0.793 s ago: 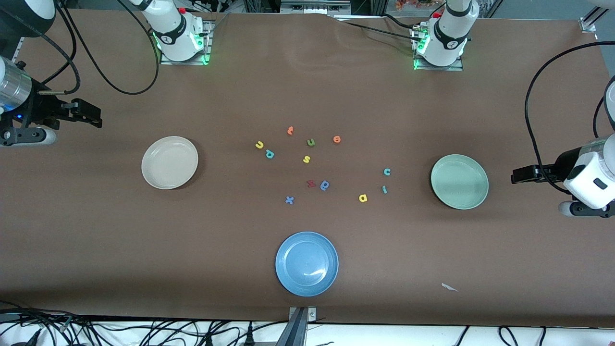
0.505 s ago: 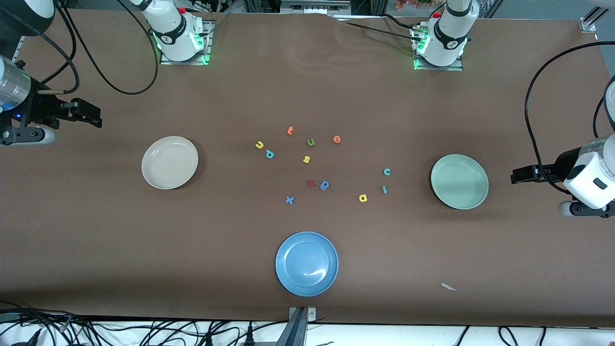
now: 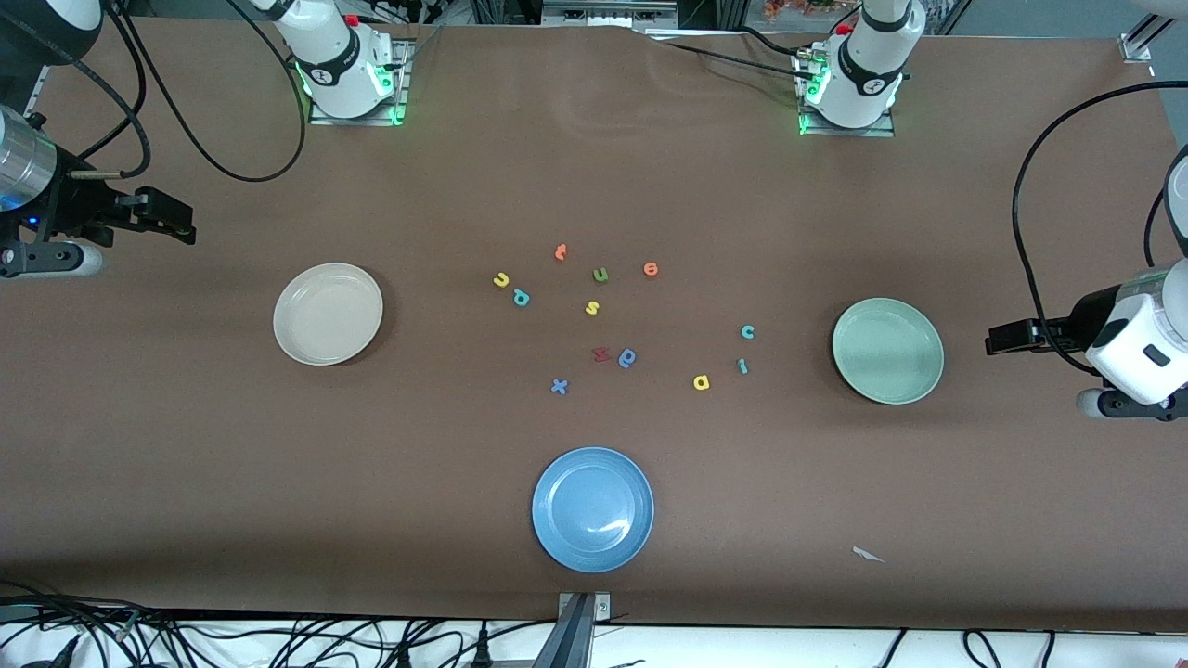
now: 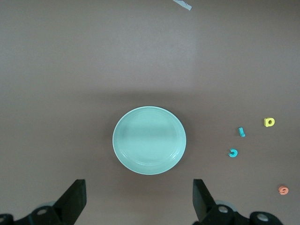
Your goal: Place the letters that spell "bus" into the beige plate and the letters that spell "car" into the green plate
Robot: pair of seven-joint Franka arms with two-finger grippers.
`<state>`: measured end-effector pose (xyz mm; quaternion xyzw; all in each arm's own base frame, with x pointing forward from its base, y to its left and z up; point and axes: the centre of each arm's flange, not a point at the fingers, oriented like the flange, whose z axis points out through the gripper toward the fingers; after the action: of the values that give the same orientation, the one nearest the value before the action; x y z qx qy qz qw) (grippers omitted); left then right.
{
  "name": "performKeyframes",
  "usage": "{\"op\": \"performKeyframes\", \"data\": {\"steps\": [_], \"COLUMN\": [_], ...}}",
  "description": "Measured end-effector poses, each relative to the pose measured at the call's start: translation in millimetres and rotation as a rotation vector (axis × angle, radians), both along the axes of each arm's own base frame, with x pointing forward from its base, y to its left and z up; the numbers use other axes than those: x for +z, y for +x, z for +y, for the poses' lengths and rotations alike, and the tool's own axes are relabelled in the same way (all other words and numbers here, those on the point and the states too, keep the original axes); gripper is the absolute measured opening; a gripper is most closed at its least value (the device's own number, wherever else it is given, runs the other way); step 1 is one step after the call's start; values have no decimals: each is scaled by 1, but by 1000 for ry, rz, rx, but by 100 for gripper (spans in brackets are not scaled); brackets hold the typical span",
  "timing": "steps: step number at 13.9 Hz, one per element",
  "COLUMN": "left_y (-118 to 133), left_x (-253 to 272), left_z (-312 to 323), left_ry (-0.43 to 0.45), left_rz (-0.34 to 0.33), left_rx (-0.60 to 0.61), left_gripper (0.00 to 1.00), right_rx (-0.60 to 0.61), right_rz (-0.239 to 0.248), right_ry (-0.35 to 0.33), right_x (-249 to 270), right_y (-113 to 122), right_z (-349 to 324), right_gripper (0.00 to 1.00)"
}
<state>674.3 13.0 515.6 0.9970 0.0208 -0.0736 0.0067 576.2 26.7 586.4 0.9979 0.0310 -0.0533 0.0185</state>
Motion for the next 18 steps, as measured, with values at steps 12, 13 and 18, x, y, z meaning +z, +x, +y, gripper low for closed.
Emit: {"op": "performKeyframes", "data": {"steps": [12, 13, 18], "left_y": [1, 1, 1], "left_x": [-7, -7, -7], "left_z": [0, 0, 0], "left_ry": [0, 0, 0], "left_rz": [11, 11, 11], "left_rx": [0, 0, 0], "left_gripper": [100, 100, 100], "right_rx": [5, 5, 5], "right_rz": [0, 0, 0], "right_ry": [28, 29, 30], "right_x": [1, 1, 1], "right_y": [0, 0, 0], "right_z": [7, 7, 7], "right_gripper": [100, 100, 100]}}
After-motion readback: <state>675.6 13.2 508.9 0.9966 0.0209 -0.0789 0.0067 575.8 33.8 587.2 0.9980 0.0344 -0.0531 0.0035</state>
